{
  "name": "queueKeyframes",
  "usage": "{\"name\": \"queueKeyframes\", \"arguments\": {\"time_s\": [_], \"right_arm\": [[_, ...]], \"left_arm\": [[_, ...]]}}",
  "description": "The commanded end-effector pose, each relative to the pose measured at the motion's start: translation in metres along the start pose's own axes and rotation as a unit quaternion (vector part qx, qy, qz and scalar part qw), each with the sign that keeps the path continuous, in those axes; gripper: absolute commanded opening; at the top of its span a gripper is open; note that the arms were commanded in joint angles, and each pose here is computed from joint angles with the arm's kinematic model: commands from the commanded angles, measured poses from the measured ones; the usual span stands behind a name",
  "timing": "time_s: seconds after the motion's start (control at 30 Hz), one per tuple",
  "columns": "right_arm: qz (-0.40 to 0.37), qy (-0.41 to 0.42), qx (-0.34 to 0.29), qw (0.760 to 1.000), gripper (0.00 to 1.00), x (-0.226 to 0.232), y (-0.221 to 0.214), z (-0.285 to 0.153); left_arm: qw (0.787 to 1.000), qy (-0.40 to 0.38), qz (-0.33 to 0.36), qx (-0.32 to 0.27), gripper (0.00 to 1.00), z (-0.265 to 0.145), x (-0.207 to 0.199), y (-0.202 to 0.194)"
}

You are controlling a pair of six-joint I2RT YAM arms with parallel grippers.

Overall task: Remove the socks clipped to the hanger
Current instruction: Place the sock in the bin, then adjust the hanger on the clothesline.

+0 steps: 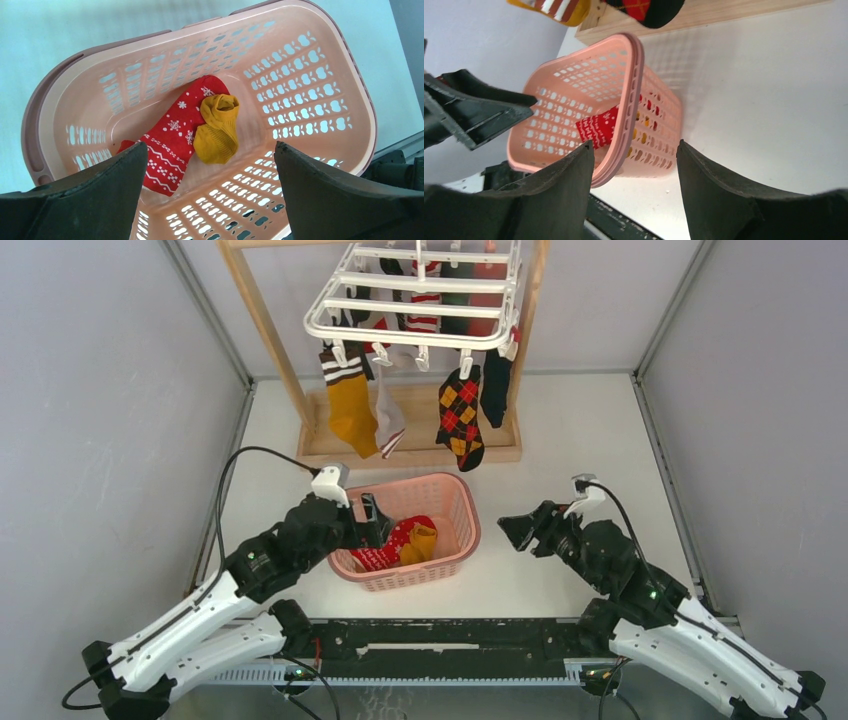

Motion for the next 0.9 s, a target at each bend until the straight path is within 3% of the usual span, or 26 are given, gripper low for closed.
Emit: {"name": "queueKeyframes", "arguments": {"time_s": [0.0, 0.37, 0.87], "right_arm": [[-0.037, 0.0, -0.075, 0.996, 0.68, 0.017, 0.029, 0.001], [-0.048, -0.004, -0.115, 0.992, 0.66, 0.028, 0.091, 0.047], [-0.141, 0.028, -0.165, 0.976, 0.62, 0.033, 0.154, 0.12]], "left_arm": [[0.998, -0.041, -0.013, -0.038, 1.0, -0.011, -0.012, 0.023], [0.996, -0.071, -0.017, -0.055, 1.0, -0.014, -0.017, 0.025], [0.991, -0.099, -0.015, -0.085, 1.0, -0.033, -0.017, 0.031]]}}
Point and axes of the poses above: each gripper's point midway between its finger pads, its own z axis out along the fingers, its own x axis along the line the jaws close on, y = z × x, the point moved 9 cm from there along -z, back along the fingers, and after that the axes turned 13 degrees about z, right-handed, at the moved point
